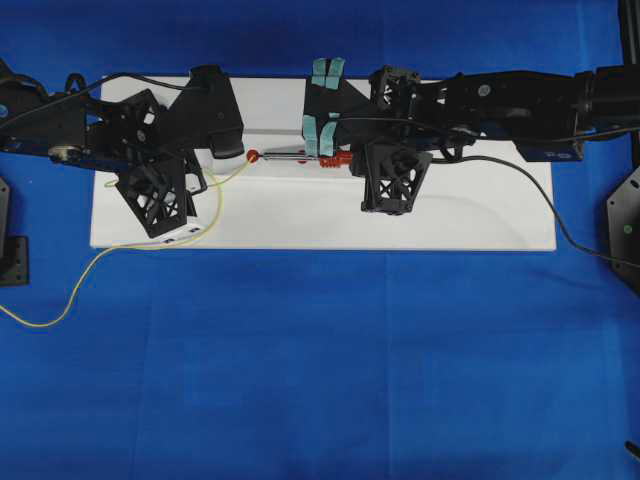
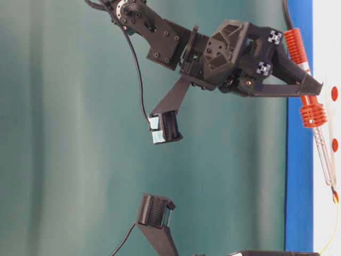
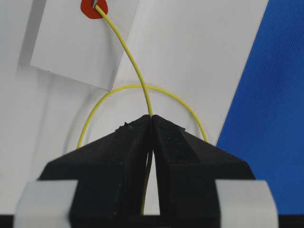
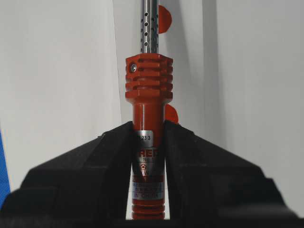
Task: Touch the tip of the soldering iron to the tip of the solder at the mark.
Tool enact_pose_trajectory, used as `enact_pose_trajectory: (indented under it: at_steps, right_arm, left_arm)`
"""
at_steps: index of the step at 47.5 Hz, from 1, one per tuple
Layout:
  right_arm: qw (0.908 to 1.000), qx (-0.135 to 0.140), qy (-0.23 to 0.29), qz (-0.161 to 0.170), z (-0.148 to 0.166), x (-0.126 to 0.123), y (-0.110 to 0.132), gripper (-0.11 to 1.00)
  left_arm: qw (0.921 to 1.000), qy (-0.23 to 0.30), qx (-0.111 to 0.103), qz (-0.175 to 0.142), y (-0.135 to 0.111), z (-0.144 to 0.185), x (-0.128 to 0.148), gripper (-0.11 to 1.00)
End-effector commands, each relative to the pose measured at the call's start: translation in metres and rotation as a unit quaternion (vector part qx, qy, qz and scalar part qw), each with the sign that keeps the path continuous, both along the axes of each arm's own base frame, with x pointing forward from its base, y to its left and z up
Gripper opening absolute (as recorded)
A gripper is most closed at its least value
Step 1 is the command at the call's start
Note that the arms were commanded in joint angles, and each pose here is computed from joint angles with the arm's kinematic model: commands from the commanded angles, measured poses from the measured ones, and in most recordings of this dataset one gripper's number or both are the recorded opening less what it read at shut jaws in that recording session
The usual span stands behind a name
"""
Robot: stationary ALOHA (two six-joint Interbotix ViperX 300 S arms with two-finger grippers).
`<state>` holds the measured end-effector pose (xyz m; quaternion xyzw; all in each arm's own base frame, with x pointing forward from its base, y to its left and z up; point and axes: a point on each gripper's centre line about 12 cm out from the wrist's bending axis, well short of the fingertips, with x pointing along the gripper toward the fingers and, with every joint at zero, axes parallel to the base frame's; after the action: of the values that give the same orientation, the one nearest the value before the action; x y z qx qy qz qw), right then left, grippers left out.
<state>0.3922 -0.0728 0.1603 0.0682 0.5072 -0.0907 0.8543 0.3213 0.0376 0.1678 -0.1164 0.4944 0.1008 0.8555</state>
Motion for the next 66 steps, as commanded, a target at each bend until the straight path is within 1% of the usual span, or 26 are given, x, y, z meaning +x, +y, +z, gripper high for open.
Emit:
enact_pose_trajectory:
  at_steps: [1,66]
  right_arm:
    - [0.9998,-0.005,-0.019,0.004,0.0123,0.0064,0.0006,0.06]
    - [0.9998,-0.008,-0.018,0.007,0.0123,0.0064,0.0008,0.06]
  left_arm:
    - [0.9998,-0.017,0.002,0.002,0.0017,0.0105,0.0052,0.01]
    - [1.0000,-0.007,0.001,0.003,0.0029,0.0102,0.0064,0.01]
